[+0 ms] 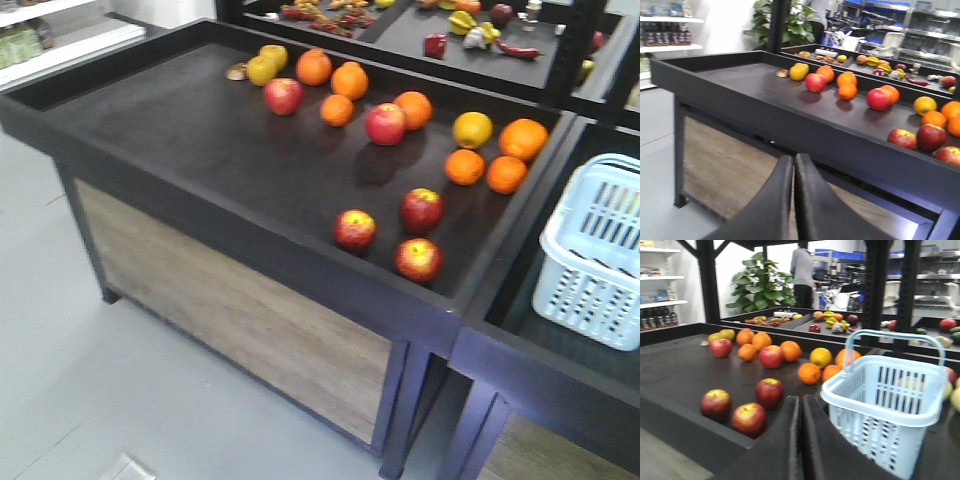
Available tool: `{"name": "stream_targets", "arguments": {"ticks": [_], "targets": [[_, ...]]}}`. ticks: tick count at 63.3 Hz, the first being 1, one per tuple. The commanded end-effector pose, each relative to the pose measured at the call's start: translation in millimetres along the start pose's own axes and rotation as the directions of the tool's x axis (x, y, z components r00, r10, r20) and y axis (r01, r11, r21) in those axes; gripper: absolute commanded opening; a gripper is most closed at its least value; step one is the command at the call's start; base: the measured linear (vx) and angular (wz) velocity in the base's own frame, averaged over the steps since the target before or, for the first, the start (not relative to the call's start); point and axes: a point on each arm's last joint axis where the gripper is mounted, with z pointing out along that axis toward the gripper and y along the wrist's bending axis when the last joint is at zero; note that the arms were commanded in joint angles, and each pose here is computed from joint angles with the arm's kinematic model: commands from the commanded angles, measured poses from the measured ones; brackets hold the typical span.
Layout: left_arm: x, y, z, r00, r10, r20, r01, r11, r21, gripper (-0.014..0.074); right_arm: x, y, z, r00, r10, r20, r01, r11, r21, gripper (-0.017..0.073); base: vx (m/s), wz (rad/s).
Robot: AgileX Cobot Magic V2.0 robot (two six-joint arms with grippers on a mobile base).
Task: Pick three apples into basket with both arms
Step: 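Position the base at the produce table beside the light-blue basket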
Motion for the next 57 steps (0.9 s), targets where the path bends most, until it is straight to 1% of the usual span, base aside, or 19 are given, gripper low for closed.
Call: {"name": "stream_targets", "arguments": {"ticks": [1,57], "targets": [[-15.1,-2.7,-3.0,0.994,-0.01,0.104,0.008,1.0,0.022,-0.0006,-2.4,0.9,-0.6,0.998,-0.017,0.067,0.018,1.0,-0.005,-0.0005,0.1,-0.41],[-15.1,-2.7,-3.0,0.994,-0.01,0.104,0.008,1.0,0.022,-0.0006,-2.4,0.9,-0.6,0.998,-0.017,0.067,0.018,1.0,-0.005,-0.0005,0.1,-0.38]]}}
